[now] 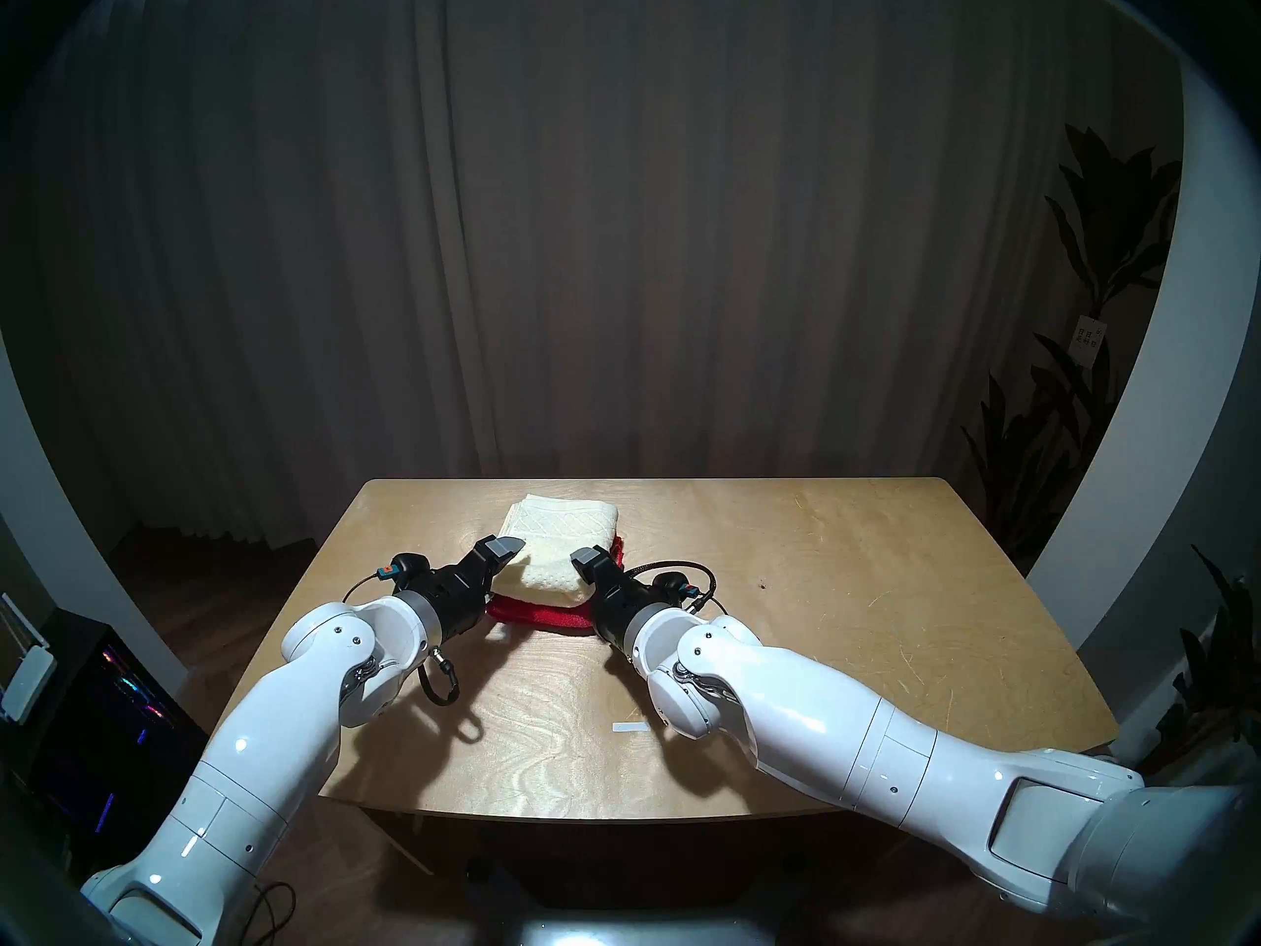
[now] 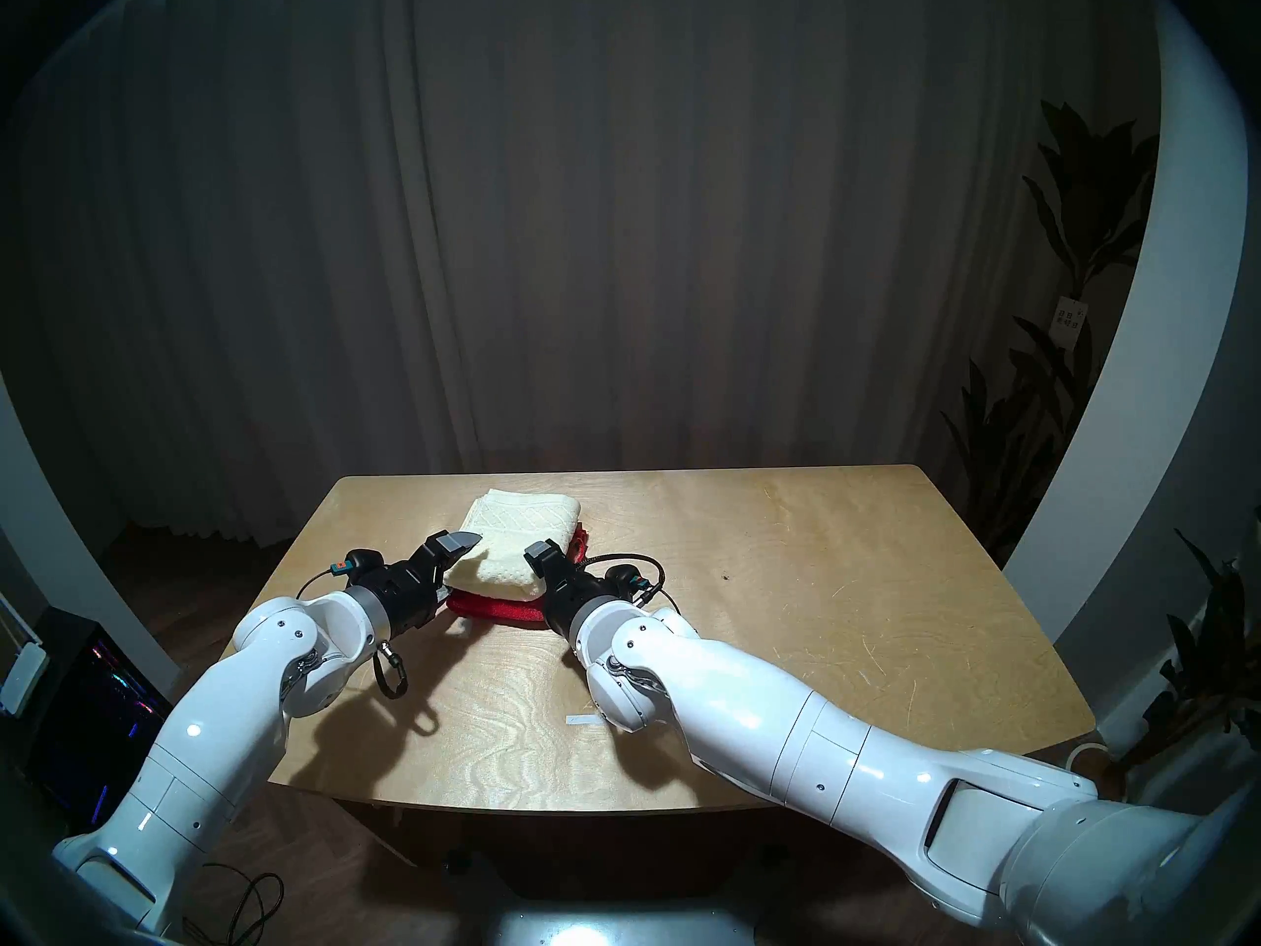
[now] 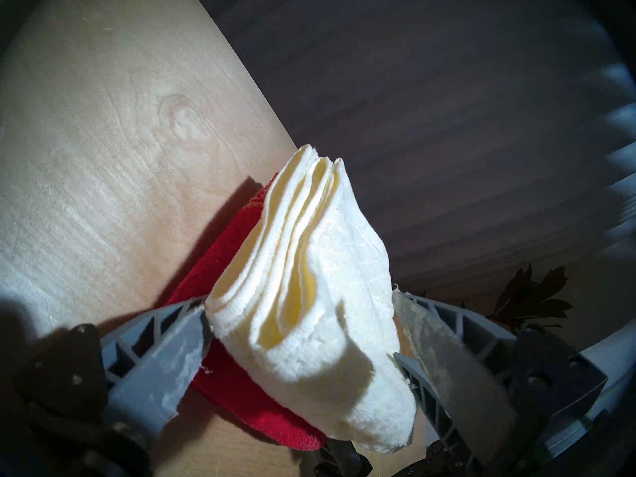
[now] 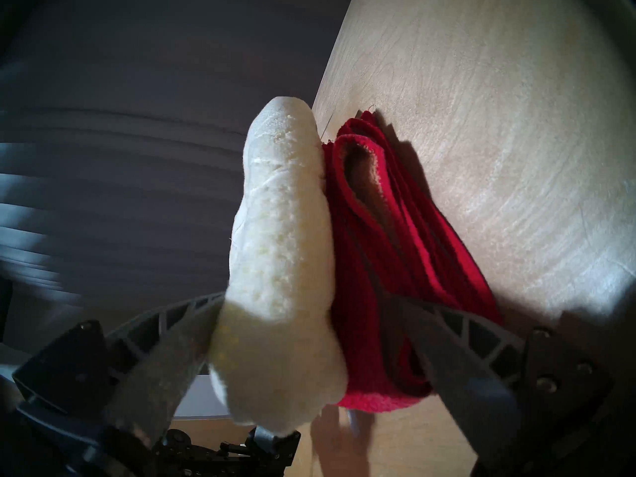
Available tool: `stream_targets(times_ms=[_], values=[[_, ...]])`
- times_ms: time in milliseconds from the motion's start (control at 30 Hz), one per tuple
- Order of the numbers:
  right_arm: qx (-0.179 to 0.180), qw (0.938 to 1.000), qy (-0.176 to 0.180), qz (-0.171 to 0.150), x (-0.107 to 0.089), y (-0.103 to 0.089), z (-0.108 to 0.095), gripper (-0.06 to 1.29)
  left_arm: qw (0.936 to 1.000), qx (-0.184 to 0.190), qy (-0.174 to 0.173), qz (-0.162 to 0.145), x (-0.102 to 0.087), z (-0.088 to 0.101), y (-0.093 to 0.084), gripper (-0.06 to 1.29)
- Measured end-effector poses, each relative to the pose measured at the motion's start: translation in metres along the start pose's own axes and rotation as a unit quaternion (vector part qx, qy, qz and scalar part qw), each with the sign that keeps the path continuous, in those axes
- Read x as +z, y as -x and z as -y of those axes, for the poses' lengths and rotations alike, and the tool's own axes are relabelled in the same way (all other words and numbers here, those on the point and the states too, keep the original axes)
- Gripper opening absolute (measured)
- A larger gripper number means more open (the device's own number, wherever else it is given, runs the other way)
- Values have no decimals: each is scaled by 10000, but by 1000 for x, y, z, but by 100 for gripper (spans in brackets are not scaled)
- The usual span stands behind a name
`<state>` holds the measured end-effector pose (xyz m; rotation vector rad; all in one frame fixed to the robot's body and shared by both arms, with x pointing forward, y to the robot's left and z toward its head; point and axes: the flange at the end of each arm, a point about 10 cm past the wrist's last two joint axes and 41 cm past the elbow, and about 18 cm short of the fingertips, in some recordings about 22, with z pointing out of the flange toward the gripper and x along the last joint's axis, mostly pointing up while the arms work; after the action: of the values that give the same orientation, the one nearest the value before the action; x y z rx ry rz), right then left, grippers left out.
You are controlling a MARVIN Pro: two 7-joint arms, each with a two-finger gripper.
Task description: Fold each towel twice and stack them on table
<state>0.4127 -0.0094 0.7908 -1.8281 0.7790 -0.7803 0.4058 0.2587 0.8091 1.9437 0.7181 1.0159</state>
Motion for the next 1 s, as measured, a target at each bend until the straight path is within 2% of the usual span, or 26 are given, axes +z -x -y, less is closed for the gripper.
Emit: stream_targets(times_ms=[33,67,133,333,533,667,800,1000], values=[[-4,10000,-3,-2,-1,-1,0,67,10000,4,-4,-9,0,0,0,120],[-11,10000,-10,-7,-2,-2,0,110,10000,18,-14,-36,-1,-1,0,120],[-16,10000,-19,-13,-4,-4,0,119,10000,38,-29,-68,-3,-1,0,120],[37,9999,-145,-25,-18,-6,6,120,9992,238,-87,-319,-13,-6,-3,120],[-70,9993,-369,-61,-35,-12,14,120,9940,834,-96,-700,-28,-19,-12,120],[-275,9981,-533,-161,-47,-24,22,120,9872,1309,-108,-906,-38,-29,-18,120],[-511,9958,-650,-390,-56,-46,28,120,9778,1799,-169,-1065,-46,-36,-22,120],[-923,9883,-831,-886,-70,-90,40,120,9580,2547,-359,-1270,-54,-40,-28,120]])
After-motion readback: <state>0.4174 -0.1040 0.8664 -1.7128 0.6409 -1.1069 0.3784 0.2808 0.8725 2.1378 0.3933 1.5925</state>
